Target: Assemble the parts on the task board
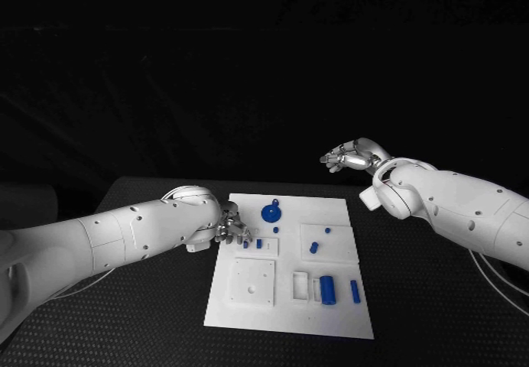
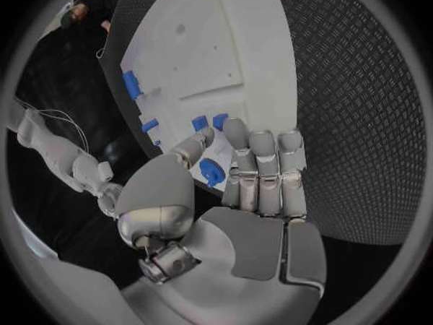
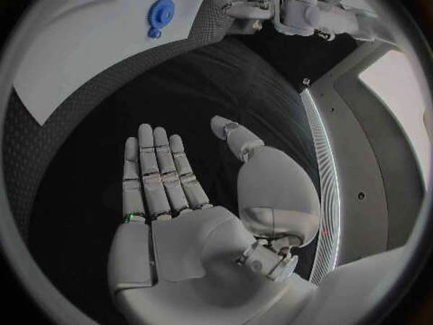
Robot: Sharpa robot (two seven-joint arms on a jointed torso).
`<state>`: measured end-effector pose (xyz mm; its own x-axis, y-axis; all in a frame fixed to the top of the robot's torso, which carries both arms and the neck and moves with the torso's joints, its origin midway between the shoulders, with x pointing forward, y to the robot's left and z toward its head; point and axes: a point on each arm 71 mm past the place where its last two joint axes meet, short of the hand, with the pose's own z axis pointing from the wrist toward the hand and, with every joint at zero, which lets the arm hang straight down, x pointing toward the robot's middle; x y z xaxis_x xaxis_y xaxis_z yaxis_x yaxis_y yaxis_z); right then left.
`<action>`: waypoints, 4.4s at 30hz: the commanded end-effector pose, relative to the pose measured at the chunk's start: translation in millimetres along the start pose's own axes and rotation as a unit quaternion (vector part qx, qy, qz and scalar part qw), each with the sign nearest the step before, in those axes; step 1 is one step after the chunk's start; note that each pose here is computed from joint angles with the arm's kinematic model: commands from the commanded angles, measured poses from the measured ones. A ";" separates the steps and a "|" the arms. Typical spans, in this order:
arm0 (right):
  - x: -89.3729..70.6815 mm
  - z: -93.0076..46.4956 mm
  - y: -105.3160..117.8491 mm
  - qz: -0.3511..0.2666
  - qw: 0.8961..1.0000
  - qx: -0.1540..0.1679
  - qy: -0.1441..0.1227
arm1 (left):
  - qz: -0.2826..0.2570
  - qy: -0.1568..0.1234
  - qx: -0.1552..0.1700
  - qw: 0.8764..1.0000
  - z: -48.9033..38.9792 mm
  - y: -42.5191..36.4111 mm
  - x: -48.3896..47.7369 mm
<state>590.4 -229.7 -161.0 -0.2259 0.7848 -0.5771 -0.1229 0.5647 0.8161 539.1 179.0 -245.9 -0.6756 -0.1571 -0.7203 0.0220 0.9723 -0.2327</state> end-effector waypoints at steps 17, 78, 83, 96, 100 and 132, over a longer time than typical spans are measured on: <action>-0.4 -0.6 -0.3 0.000 1.000 -0.003 0.004 | -0.021 -0.005 0.005 1.000 -3.8 6.9 3.5; -0.6 -0.7 -0.4 0.000 1.000 -0.002 0.004 | -0.017 0.022 0.031 0.999 -3.7 2.0 22.3; -0.4 -0.7 -0.2 0.000 1.000 -0.003 0.004 | -0.021 0.015 0.032 0.999 -3.7 2.1 21.3; -1.0 -0.8 -0.7 0.000 1.000 -0.002 0.004 | -0.039 0.004 0.035 0.999 -3.9 3.4 19.2; -0.7 -0.6 -0.6 0.000 1.000 -0.002 0.004 | -0.041 0.000 0.034 0.999 -4.7 3.3 18.9; -1.8 -0.7 -1.8 0.000 1.000 0.000 0.005 | -0.042 -0.008 0.051 0.998 -11.2 0.0 18.6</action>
<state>590.6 -233.2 -161.2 -0.2228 0.7848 -0.5784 -0.1189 0.5670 0.8151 519.6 182.7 -252.8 -0.6672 -0.2369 -0.7063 0.0178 0.9428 -0.3330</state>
